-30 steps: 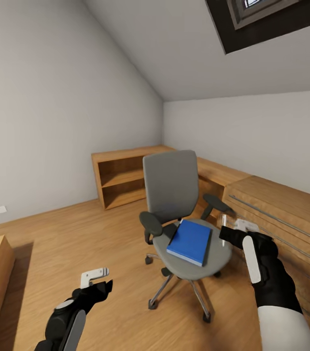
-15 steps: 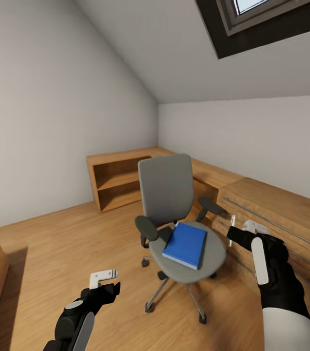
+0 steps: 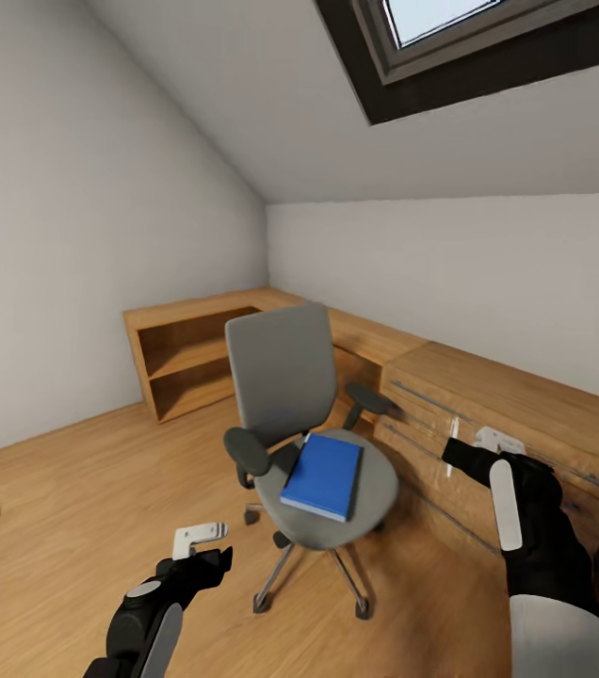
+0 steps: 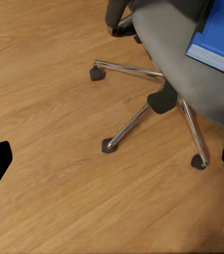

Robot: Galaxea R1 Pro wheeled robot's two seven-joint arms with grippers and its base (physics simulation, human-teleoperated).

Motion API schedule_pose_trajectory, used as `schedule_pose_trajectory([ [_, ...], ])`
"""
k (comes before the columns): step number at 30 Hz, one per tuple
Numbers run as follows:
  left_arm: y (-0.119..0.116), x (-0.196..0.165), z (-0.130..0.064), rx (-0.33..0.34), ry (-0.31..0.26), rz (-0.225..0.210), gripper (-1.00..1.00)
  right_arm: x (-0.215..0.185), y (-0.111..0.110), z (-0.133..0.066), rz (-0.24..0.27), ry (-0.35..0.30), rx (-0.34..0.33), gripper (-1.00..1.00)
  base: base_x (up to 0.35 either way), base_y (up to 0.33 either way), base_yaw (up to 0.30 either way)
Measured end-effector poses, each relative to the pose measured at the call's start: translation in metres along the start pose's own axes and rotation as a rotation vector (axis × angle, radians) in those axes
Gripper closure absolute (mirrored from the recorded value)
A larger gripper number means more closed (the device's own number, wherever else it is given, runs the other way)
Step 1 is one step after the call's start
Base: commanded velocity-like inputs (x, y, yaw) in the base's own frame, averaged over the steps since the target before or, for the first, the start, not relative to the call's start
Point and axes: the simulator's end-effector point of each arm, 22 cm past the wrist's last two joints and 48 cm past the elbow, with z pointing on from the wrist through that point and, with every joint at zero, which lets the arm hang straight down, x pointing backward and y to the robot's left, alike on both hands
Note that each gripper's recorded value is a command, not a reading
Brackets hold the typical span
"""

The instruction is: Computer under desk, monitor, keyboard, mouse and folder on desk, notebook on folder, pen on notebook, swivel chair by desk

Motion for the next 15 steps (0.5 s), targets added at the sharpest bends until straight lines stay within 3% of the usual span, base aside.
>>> schedule_pose_trajectory([
  [11, -0.003, -0.016, -0.012, -0.001, 0.001, 0.002, -1.00, -0.017, 0.007, -0.010, 0.001, 0.001, 0.001, 1.00, 0.000, -0.276, -0.246],
  [15, -0.004, -0.022, -0.017, -0.001, 0.001, 0.002, -1.00, -0.023, 0.010, -0.013, 0.001, 0.001, 0.001, 1.00, 0.000, -0.152, -0.179],
])
